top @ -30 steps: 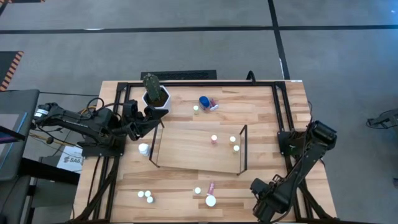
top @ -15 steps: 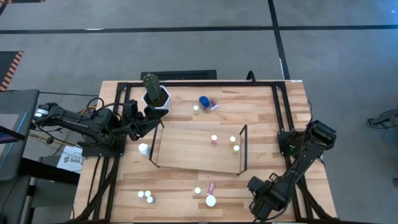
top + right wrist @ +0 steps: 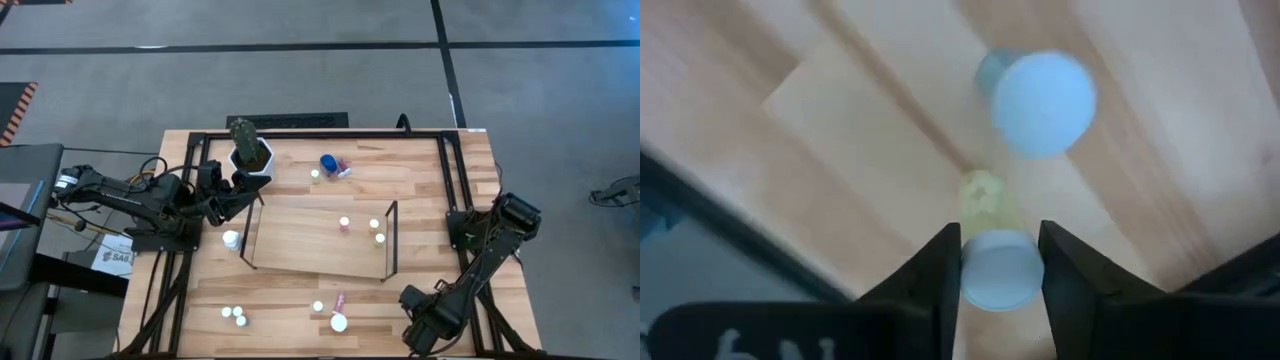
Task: Pick and place medicine bottles onto shelf by color
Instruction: Put the orange pill bottle on the shelf
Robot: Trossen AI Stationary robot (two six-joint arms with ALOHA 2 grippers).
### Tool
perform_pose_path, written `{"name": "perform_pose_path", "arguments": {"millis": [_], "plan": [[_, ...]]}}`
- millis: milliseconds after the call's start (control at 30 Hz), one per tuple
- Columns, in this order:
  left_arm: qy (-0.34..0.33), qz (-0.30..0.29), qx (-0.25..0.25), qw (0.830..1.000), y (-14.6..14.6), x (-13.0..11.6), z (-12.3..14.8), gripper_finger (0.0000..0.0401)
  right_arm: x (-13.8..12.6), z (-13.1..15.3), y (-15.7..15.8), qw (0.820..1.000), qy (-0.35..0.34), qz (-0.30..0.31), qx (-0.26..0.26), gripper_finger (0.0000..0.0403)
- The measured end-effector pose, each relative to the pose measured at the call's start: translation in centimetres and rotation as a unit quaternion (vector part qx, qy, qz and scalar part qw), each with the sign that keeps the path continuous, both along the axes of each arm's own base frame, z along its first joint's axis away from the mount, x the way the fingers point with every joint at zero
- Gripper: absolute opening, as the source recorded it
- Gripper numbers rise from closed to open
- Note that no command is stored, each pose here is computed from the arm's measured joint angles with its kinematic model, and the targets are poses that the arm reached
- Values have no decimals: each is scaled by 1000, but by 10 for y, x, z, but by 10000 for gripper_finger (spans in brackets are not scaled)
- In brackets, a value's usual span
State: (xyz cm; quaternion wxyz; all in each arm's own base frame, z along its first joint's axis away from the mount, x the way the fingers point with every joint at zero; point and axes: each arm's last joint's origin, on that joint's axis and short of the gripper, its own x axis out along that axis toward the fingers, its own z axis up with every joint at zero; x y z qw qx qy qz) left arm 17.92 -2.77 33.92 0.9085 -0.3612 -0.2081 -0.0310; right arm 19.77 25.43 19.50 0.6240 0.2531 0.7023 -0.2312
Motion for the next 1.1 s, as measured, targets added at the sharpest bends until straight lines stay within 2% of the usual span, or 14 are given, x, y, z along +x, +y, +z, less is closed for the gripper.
{"name": "perform_pose_path", "arguments": {"millis": [167, 400, 600, 900, 1100], "plan": [[0, -2, -3, 1000, 0, 0, 0, 393, 5, 26, 1, 1000, 1, 15, 12, 140], [-3, -17, -25, 1000, 0, 0, 0, 393, 4, 63, 1, 998, 21, 56, 10, 127], [-6, -65, -26, 998, -3, 0, 0, 393, 13, 101, 0, 996, 3, 78, 44, 136], [-7, -99, -20, 995, -5, 0, 0, 393, 48, 159, -25, 991, -72, 15, 115, 132], [-8, -131, -5, 991, -7, 0, 0, 393, 77, 177, -61, 985, -115, -18, 128, 138]]}}
